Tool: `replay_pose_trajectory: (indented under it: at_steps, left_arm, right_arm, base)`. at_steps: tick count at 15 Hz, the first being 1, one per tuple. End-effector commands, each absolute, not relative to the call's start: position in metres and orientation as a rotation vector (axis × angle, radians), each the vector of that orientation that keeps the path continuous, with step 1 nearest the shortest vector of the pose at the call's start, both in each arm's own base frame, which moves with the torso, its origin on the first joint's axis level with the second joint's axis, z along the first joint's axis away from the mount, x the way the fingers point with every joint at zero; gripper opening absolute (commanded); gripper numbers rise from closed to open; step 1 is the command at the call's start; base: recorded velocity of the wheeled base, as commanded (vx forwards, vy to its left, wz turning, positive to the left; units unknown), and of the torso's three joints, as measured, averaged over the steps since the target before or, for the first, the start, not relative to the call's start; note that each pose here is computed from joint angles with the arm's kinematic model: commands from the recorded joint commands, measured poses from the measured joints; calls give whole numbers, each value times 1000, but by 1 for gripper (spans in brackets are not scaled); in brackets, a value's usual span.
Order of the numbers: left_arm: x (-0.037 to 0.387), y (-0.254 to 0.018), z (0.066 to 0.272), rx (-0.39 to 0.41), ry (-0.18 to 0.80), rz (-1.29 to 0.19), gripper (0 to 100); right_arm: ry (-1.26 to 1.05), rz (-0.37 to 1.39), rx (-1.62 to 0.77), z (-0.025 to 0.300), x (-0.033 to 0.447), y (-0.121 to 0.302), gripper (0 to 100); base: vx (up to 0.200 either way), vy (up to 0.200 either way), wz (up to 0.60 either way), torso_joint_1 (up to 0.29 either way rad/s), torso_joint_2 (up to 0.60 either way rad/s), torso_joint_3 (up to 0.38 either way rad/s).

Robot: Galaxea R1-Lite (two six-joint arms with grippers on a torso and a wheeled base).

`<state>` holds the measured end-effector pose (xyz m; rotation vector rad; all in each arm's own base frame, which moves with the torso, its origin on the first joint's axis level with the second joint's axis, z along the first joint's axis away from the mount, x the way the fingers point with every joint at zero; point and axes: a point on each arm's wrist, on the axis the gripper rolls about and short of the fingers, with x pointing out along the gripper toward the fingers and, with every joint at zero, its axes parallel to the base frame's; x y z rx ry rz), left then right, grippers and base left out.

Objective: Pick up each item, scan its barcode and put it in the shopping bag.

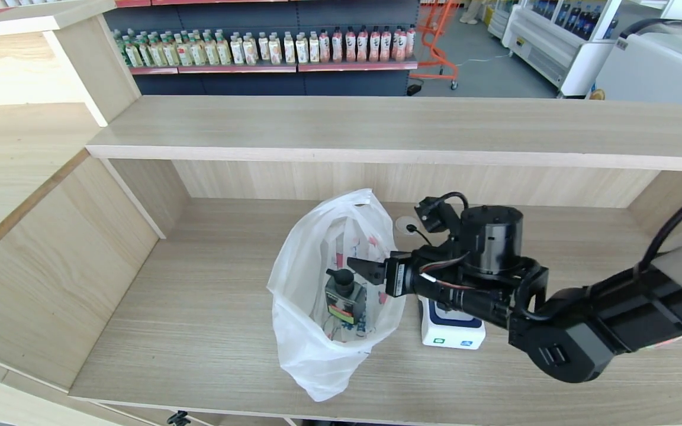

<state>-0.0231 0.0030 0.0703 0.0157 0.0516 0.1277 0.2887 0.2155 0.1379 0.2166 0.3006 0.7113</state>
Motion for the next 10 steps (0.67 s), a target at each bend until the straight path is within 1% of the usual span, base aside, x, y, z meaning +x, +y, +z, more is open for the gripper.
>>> replay_pose_trajectory:
  at_steps: [1,2,3,4,5,7,10]
  left_arm:
    - [-23,3,70,16,53,129,100]
    - [-23,3,70,16,51,129,100]
    - [-23,3,70,16,53,129,100]
    - [-23,3,70,16,53,129,100]
    - [-23,3,70,16,53,129,100]
    - [-23,3,70,16,53,129,100]
    - [-23,3,70,16,53,129,100]
  right_arm:
    - [221,680,307,193,247,171,100]
    - [192,659,312,209,231,152,100]
    - [188,650,310,214,227,146,100]
    - [208,612,302,224,211,127,100]
    - [220,593,301,227,202,117,100]
    - [229,532,303,223,198,99,100]
    - [246,493,301,216,194,89,100]
  base:
    - [0,0,0,0,0,0]
    - [0,0,0,0,0,0]
    - [0,0,0,0,0,0]
    - [0,0,0,0,0,0]
    - [0,0,0,0,0,0]
    - [0,0,0,0,0,0]
    - [0,0,0,0,0,0]
